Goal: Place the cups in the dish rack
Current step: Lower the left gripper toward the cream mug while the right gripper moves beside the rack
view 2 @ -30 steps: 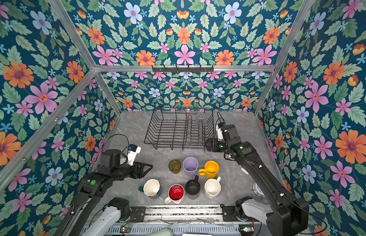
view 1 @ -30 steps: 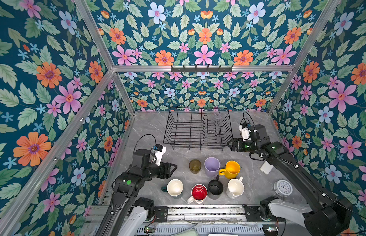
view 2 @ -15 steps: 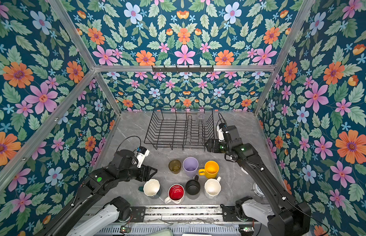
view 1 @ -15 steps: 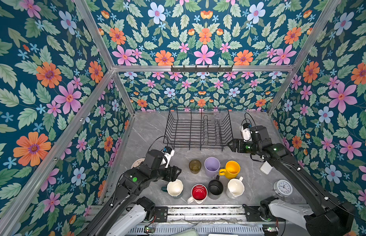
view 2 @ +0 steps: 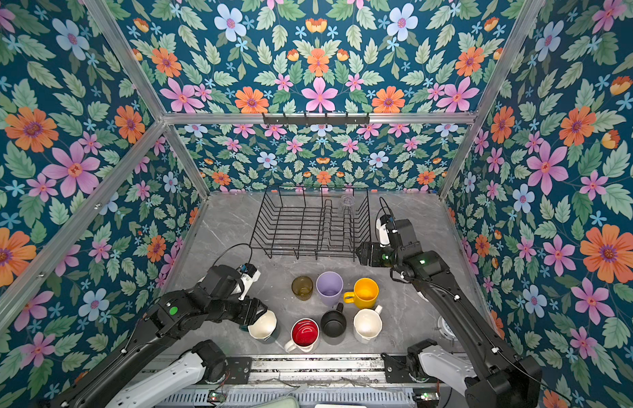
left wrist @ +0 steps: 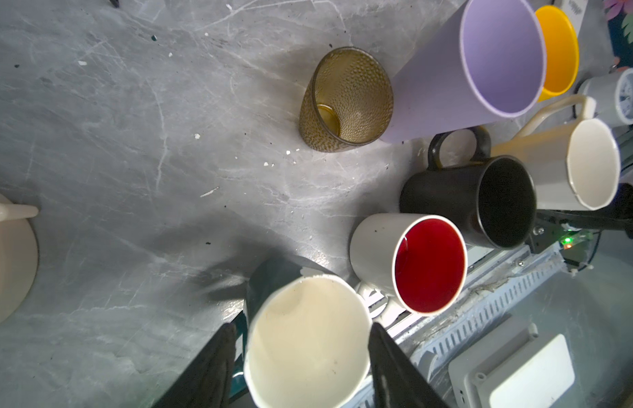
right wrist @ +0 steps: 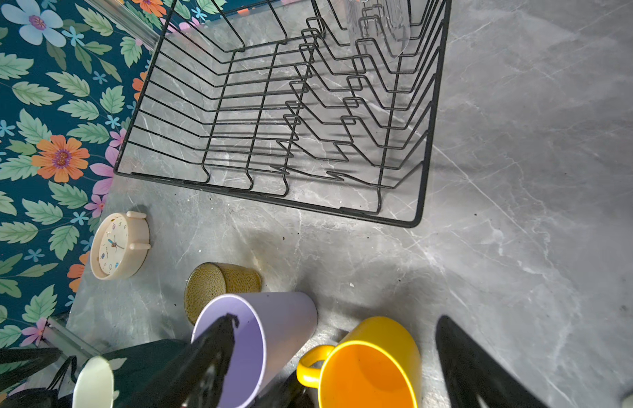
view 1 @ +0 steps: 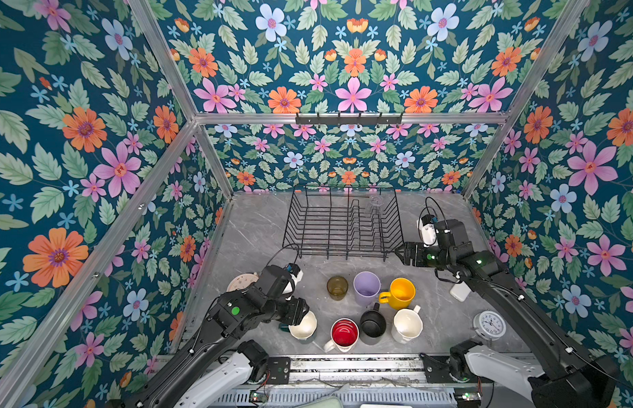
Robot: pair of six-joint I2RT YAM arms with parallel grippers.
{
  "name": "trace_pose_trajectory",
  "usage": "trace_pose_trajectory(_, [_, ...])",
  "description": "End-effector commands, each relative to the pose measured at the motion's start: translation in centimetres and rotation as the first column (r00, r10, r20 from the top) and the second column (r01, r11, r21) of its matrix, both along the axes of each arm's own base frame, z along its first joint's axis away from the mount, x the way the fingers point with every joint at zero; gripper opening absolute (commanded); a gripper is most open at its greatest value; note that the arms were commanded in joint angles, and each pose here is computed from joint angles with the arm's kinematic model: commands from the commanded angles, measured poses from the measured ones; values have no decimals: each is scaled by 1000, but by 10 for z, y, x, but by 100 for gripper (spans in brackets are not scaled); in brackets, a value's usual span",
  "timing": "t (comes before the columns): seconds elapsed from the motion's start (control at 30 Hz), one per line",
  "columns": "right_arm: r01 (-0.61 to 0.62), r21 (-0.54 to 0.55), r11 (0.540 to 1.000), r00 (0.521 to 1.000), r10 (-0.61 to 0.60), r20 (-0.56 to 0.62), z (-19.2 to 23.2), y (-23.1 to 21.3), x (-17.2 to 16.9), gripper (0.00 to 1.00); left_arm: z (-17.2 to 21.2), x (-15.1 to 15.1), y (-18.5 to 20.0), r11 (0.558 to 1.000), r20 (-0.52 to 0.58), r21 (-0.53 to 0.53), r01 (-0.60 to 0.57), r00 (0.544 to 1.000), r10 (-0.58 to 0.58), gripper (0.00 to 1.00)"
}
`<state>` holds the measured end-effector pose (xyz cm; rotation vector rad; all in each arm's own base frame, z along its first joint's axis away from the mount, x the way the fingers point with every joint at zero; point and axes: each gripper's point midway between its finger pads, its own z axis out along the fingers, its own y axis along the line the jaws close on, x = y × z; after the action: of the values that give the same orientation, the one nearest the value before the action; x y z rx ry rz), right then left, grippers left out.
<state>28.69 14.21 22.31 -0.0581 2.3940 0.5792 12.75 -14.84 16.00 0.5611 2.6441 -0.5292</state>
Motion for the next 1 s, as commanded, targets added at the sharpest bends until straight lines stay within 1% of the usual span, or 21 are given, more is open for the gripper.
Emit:
trace_pose_trajectory(0.0, [3,-3,1000,1000,-4,-3,0,-2,-3,89,-7,-3,5,997,-12,74,-8,1000,9,60])
trace_pose_trajectory(0.2, [6,2,1000,1000,-6,0,0,-3,-6,89,-21,-9,8,982,-22,187,1,1000,4,59])
trace_pose_trajectory(0.33, [7,8,1000,1000,-7,-4,-3,-2,-7,89,-30,-10,18,967,-29,252,-33,999,42,59])
trace_pose_trajectory(0.57, [4,16,1000,1000,-4,-6,-5,-2,-9,89,-40,-8,23,954,-34,296,-48,998,61,57])
trace_pose_trajectory(0.7, [8,15,1000,1000,-8,-6,-6,-3,-10,89,-44,-7,20,953,-42,301,-48,997,63,55])
trace_pose_trajectory(0.97, [11,19,1000,1000,-10,-9,-9,-3,-12,89,-54,-7,18,948,-65,313,-62,994,87,49])
